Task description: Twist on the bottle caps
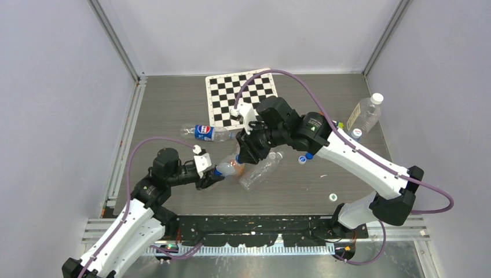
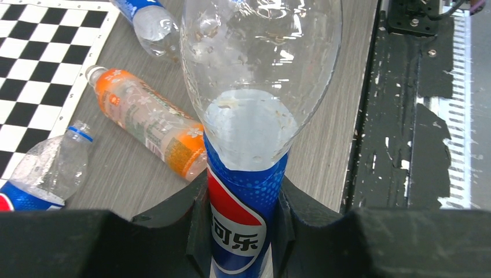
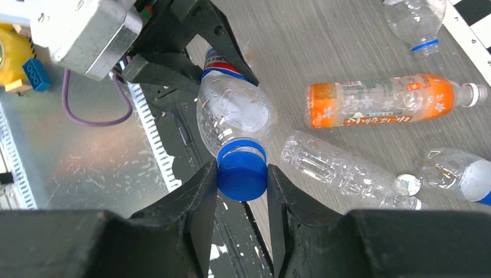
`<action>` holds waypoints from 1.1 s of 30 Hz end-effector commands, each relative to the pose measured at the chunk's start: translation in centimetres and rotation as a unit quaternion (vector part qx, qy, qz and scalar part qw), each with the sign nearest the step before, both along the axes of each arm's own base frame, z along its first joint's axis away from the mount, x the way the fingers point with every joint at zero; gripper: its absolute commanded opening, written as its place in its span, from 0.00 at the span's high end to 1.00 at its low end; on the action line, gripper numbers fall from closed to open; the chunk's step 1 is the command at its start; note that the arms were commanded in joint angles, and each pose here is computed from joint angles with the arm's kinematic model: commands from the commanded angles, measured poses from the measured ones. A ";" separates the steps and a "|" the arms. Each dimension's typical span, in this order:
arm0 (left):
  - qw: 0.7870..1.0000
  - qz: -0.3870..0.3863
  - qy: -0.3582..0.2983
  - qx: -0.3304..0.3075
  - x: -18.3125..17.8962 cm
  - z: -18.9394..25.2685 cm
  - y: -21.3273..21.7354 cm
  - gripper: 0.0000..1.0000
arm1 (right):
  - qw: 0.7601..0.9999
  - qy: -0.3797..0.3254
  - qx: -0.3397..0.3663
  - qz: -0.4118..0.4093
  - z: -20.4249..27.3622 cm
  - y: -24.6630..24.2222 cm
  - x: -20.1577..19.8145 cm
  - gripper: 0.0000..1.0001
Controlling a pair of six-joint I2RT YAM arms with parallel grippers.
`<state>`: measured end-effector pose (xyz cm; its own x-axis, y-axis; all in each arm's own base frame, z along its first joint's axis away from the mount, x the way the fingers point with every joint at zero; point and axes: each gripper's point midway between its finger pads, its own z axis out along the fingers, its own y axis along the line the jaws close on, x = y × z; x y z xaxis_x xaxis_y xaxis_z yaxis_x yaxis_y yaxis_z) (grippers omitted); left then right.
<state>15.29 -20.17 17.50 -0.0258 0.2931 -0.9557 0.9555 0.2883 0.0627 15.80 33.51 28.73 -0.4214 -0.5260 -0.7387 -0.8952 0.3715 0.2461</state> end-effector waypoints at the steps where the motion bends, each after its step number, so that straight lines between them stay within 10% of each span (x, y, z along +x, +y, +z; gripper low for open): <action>1: 0.987 0.001 -0.139 -0.086 2.0 8.0 -1.3 0.68 | 0.999 0.019 -0.003 -0.046 -1.2 1.1 1.0 0.90; 33: 0.969 0.015 -0.229 -0.097 4.6 10.0 -1.8 0.67 | 0.985 0.094 0.020 -0.142 -0.4 1.5 2.3 0.93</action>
